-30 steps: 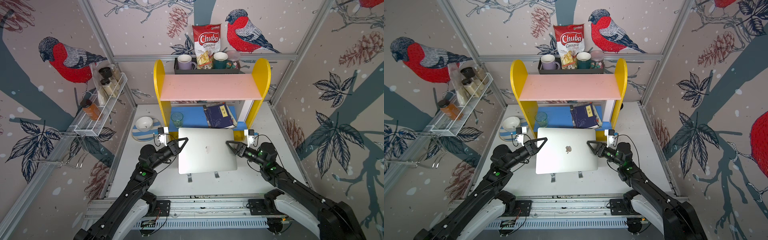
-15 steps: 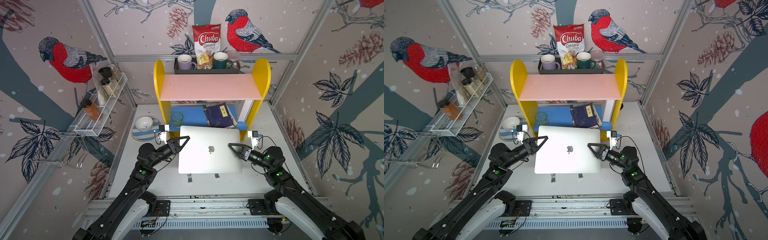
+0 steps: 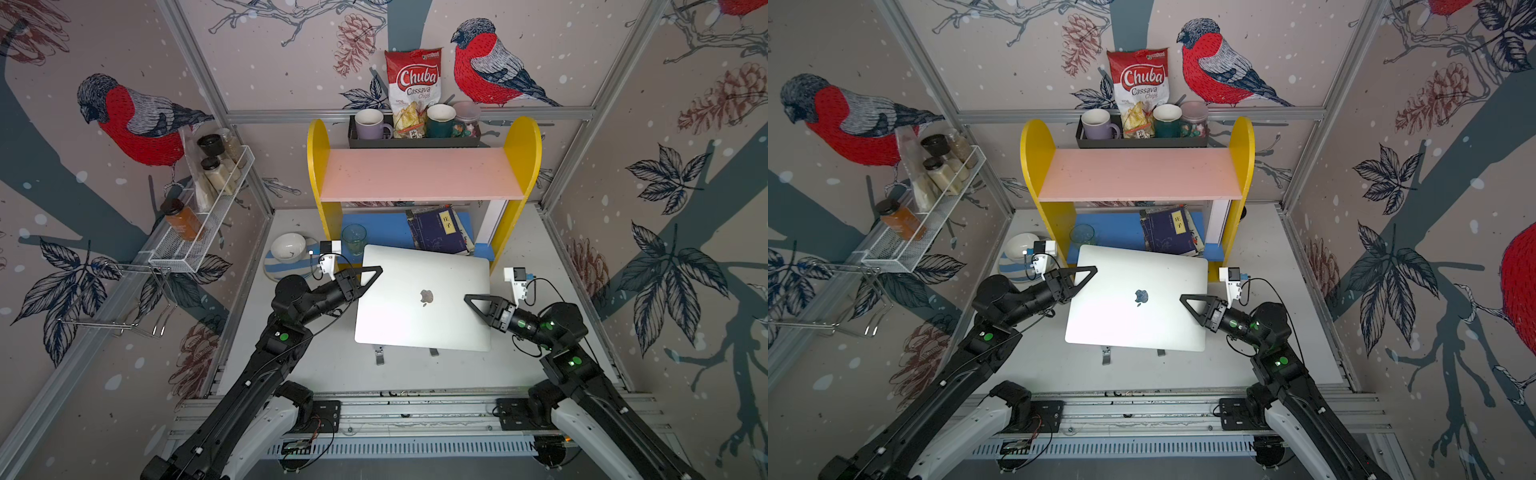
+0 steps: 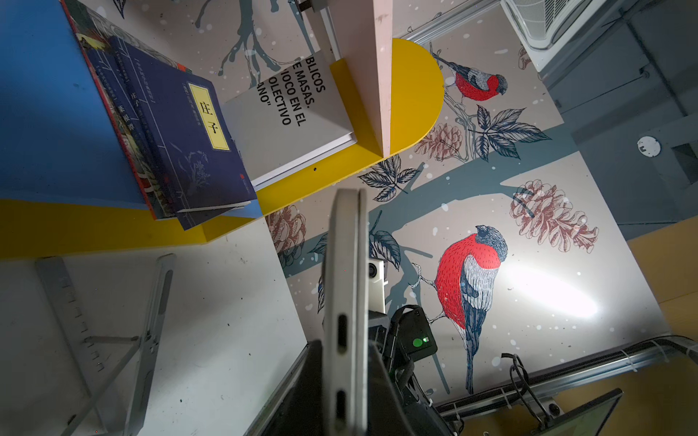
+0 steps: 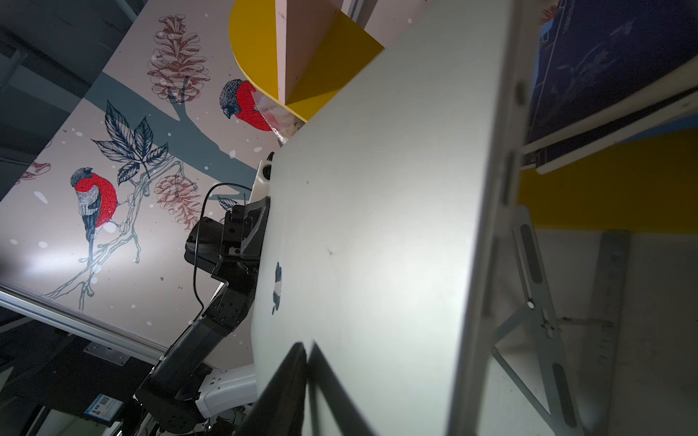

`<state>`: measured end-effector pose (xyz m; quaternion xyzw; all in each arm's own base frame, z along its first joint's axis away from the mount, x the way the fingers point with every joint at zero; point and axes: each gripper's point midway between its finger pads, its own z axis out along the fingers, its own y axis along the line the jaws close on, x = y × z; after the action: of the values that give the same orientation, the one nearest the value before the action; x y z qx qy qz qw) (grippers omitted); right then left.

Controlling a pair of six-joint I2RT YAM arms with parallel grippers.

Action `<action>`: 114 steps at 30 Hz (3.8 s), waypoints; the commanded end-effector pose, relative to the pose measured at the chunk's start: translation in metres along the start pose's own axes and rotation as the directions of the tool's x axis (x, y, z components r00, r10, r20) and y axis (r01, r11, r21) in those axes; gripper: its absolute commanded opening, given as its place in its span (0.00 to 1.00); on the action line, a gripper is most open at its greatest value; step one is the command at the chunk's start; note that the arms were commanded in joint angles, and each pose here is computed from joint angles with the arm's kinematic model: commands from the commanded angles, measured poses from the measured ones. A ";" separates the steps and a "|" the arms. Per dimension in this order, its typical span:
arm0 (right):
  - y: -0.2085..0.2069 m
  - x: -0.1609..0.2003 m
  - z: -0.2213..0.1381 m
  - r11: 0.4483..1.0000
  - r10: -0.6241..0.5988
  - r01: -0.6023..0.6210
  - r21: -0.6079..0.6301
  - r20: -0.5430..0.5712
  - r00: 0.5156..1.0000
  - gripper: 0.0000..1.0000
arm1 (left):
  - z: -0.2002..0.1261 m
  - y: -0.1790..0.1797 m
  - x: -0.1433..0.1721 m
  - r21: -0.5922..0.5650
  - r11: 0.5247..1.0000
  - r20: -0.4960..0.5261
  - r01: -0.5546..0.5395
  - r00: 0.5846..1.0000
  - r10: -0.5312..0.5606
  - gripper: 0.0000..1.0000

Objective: Close the laptop lid and set it aside
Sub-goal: Place the laptop on the shelf.

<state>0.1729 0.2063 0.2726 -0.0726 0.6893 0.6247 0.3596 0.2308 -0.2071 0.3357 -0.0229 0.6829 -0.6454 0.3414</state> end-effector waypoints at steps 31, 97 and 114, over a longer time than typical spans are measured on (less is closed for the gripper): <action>0.114 -0.038 -0.011 0.983 -0.010 0.002 -0.184 -0.044 0.999 0.00 | -0.008 -0.059 -0.104 0.017 0.999 0.311 -0.046 0.950 0.039 0.00; 0.081 -0.199 0.055 0.901 0.433 -0.423 -0.095 0.153 0.888 0.00 | -0.025 -0.086 -0.100 -0.496 0.795 0.167 -0.349 0.860 0.482 0.60; 0.065 -0.204 0.071 0.863 0.503 -0.502 -0.053 0.168 0.848 0.00 | -0.037 -0.092 -0.053 -0.475 0.721 0.037 -0.504 0.808 0.588 0.60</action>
<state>0.3135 0.2129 0.4268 0.1780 0.6674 0.6881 0.2221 0.2155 -0.1580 0.4414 0.0192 0.7490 -0.3413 0.5676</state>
